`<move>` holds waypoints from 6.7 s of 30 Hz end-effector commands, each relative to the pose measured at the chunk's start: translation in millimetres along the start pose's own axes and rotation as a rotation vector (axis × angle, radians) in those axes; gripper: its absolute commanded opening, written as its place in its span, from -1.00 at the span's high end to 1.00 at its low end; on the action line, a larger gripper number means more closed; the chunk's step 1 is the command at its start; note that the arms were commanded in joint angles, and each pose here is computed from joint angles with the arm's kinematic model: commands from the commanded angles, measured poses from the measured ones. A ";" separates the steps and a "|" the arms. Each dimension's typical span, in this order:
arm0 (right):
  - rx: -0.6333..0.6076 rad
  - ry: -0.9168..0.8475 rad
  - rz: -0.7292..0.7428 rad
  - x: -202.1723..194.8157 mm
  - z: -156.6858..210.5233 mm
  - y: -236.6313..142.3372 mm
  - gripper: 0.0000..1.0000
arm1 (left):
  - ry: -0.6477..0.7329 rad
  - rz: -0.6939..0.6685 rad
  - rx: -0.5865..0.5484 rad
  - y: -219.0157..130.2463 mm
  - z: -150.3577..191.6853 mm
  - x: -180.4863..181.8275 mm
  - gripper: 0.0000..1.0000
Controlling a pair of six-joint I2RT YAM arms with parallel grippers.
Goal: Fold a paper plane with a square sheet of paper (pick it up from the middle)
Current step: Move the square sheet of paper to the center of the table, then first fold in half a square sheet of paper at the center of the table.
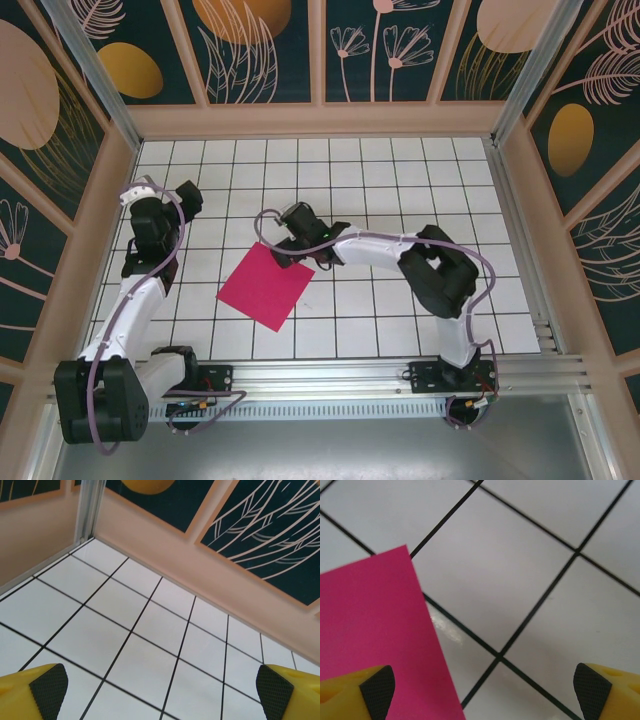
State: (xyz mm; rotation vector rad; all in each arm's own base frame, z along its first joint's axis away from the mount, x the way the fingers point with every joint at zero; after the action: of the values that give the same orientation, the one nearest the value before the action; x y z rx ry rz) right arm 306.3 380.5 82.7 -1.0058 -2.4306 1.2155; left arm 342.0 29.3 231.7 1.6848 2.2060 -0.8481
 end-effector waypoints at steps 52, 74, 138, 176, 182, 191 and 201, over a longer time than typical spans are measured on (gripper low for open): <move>0.295 0.484 0.137 -166.7 50.1 -1.8 -0.92 | -0.066 -0.007 0.170 25.8 36.8 5.6 -0.97; 0.484 0.442 0.114 -146.4 114.9 32.4 -0.80 | -0.086 -0.006 0.226 34.0 50.2 7.0 -0.97; -0.231 0.884 -0.910 -100.4 -37.9 -89.0 0.52 | -0.545 0.820 0.817 -20.6 194.5 -152.0 -0.05; 0.048 0.924 -0.454 -108.9 53.9 -21.8 -0.18 | -0.402 0.612 0.939 7.0 252.8 -141.5 1.00; 0.033 0.891 -0.395 -114.9 52.3 -36.7 -0.39 | -0.394 0.624 0.951 5.1 255.9 -149.1 1.00; 0.066 0.890 -0.424 -103.5 66.5 -48.1 -0.31 | -0.383 0.637 0.982 3.2 270.9 -162.3 1.00; 0.028 0.854 -0.354 -115.3 77.6 -63.9 -0.36 | -0.319 0.586 1.016 4.7 299.1 -166.3 1.00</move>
State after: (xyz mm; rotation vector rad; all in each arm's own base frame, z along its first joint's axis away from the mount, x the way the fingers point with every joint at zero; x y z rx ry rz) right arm 318.4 238.0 81.8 -0.7547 -1.7261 0.5256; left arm 348.5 -271.1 85.8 2.1316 0.8930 -2.0291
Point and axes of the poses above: each hand's point on the last joint's axis, 136 mm out from that joint toward the fingers, its own y axis out along the fingers, its own x axis along the line the jaws close on, z = x × y, the point moved 3 cm from there along -y, back along the fingers, and after that the axes turned 6 degrees about -y, right-handed, at the moved point
